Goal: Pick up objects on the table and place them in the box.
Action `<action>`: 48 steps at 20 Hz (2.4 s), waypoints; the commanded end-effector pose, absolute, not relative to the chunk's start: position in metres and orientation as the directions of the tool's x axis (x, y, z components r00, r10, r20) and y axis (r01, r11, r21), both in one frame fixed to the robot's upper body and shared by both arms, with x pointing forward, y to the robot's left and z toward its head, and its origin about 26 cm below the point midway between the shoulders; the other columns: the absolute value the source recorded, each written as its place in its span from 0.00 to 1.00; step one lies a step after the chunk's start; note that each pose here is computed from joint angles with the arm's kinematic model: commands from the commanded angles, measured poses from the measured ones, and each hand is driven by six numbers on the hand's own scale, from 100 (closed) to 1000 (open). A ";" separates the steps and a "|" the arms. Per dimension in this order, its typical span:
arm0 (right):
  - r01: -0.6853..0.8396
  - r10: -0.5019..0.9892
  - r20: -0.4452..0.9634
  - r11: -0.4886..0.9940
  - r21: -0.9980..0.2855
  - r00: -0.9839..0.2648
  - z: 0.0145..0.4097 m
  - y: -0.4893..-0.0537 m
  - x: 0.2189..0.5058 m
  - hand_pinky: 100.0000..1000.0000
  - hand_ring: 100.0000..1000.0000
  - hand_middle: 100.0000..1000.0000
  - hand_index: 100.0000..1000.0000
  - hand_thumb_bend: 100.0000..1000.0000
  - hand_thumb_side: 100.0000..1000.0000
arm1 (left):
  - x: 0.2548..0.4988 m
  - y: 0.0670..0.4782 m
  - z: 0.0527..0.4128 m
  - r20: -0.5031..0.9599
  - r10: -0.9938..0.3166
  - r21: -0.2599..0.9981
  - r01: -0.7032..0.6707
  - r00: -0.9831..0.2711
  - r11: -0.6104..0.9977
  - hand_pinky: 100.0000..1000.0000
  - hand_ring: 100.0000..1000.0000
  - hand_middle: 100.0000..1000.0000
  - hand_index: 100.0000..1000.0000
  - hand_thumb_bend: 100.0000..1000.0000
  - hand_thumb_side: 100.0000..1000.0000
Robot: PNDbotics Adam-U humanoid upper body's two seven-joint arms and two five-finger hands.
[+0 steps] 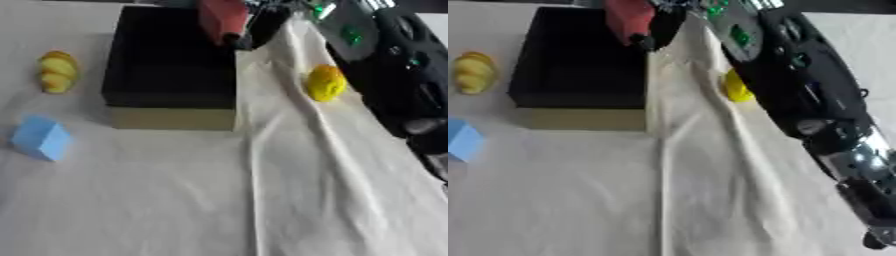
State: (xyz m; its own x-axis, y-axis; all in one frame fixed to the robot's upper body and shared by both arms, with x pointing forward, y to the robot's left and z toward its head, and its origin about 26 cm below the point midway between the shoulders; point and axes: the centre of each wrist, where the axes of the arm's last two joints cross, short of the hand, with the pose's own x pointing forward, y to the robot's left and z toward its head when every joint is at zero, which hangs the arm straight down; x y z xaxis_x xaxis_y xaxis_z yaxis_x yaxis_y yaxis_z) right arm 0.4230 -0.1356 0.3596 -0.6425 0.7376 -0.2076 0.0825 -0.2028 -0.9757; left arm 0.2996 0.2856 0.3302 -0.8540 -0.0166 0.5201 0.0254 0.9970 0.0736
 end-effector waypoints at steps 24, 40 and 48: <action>0.150 0.756 -0.295 -0.256 -0.955 -0.585 0.336 -0.125 0.448 0.88 0.90 0.82 0.84 0.30 0.33 | 0.295 0.282 0.340 0.484 -0.017 0.092 0.031 -0.875 0.995 0.75 0.74 0.66 0.83 0.61 0.52; 0.281 0.746 -0.280 -0.129 -0.951 -0.604 0.390 -0.161 0.399 0.84 0.84 0.78 0.83 0.25 0.19 | 0.295 0.289 0.333 0.512 -0.042 0.090 0.005 -0.858 0.996 0.75 0.74 0.66 0.83 0.61 0.51; 0.310 0.790 -0.255 -0.087 -0.947 -0.557 0.401 -0.238 0.318 0.80 0.77 0.73 0.81 0.22 0.08 | 0.294 0.299 0.324 0.516 -0.088 0.101 -0.041 -0.852 0.994 0.75 0.74 0.66 0.83 0.60 0.52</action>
State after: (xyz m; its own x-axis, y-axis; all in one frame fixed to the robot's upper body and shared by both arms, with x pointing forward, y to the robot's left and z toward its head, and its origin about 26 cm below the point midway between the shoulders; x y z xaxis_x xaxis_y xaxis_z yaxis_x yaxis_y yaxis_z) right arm 0.3402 -0.2298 0.3792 -0.5768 0.7879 -0.2155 0.2405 -0.0883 -0.9666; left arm 0.3001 0.2947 0.3126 -0.8292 -0.0519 0.5566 -0.0145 0.9973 0.0714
